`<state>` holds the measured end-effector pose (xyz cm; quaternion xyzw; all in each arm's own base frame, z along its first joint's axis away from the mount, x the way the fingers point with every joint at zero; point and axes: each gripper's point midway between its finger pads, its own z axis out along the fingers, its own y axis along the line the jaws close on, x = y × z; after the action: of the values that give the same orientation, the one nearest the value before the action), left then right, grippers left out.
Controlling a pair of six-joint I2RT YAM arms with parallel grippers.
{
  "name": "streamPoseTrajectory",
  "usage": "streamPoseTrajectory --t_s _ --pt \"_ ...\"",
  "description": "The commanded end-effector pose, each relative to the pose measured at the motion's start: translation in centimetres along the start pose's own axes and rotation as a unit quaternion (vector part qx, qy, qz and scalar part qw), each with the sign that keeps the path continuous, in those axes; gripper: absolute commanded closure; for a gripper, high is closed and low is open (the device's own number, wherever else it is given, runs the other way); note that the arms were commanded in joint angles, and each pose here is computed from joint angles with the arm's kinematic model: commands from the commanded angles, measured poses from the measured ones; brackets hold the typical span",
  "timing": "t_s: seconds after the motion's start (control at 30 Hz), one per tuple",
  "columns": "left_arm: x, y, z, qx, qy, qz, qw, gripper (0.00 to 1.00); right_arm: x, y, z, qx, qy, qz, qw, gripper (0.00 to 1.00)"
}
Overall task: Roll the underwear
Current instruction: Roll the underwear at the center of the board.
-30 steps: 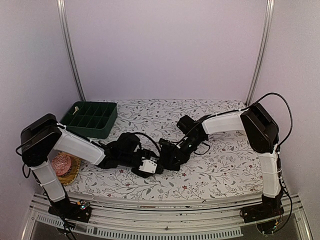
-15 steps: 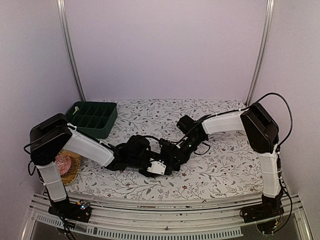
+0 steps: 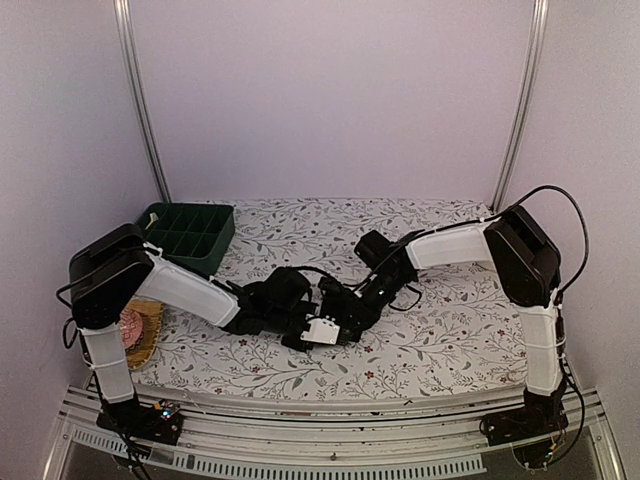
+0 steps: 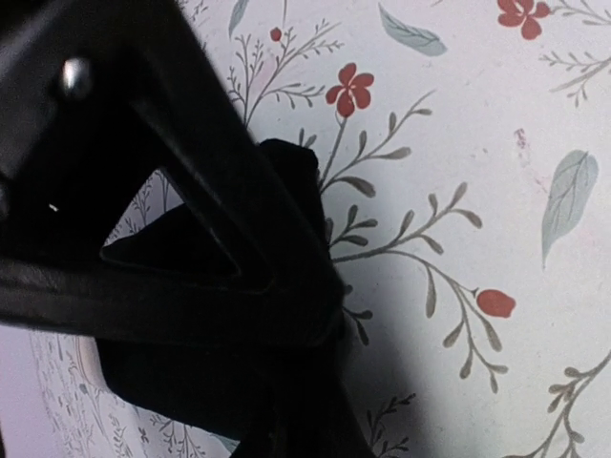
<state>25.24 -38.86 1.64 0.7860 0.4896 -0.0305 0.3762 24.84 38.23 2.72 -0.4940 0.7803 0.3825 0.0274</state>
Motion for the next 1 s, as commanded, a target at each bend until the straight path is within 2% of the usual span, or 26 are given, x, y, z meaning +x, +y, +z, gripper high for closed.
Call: streamPoseTrajectory --t_s 0.0,0.03,0.17,0.27,0.33,0.4,0.53,0.6,0.7,0.73,0.8,0.87,0.93,0.97 --pt "0.4 -3.1 -0.2 0.089 0.02 -0.046 0.995 1.0 -1.2 -0.1 -3.4 0.095 -0.041 -0.045 0.994 0.26" --pt "0.4 -3.5 -0.3 0.101 0.019 -0.053 0.993 1.0 -1.4 0.4 -4.4 0.112 -0.056 -0.057 0.991 0.02" --pt "0.4 -4.7 -0.6 0.154 0.021 -0.084 0.984 1.0 -0.9 0.6 -8.4 0.226 -0.103 -0.087 0.965 0.01" --pt "0.6 -5.0 -0.4 0.198 0.019 -0.12 0.973 1.0 -0.8 1.2 -11.7 0.336 -0.145 -0.096 0.926 0.01" --pt "0.9 -5.2 -0.3 0.226 0.016 -0.148 0.963 1.0 -0.8 1.5 -14.2 0.417 -0.175 -0.09 0.887 0.01" --pt "1.0 -4.9 -0.3 0.242 0.01 -0.174 0.954 1.0 -0.6 2.2 -15.9 0.457 -0.202 -0.08 0.862 0.01" --pt "1.2 -4.7 0.0 0.283 0.0 -0.221 0.933 1.0 1.2 3.3 -16.9 0.458 -0.247 -0.083 0.85 0.01" --pt "1.4 -4.6 0.0 0.302 -0.007 -0.246 0.921 1.0 1.8 4.2 -18.1 0.457 -0.299 -0.091 0.833 0.01" --pt "1.9 -4.5 0.2 0.318 -0.001 -0.265 0.91 1.0 1.8 8.2 -19.5 0.405 -0.381 -0.153 0.817 0.01" --pt "1.9 -4.3 0.2 0.323 0.0 -0.268 0.908 1.0 2.2 9.0 -19.4 0.397 -0.388 -0.175 0.813 0.01" --pt "2.0 -4.0 0.2 0.333 0.006 -0.278 0.901 1.0 2.1 9.8 -21.1 0.422 -0.414 -0.168 0.789 0.01" --pt "2.1 -3.8 0.2 0.345 0.01 -0.287 0.894 1.0 2.0 10.3 -20.8 0.431 -0.405 -0.175 0.787 0.01" --pt "2.1 -3.6 0.3 0.355 0.016 -0.297 0.886 1.0 1.8 11.5 -19.3 0.422 -0.385 -0.228 0.789 0.01" --pt "2.2 -3.4 0.4 0.36 0.016 -0.302 0.883 1.0 1.6 12.0 -19.3 0.413 -0.398 -0.242 0.783 0.01"
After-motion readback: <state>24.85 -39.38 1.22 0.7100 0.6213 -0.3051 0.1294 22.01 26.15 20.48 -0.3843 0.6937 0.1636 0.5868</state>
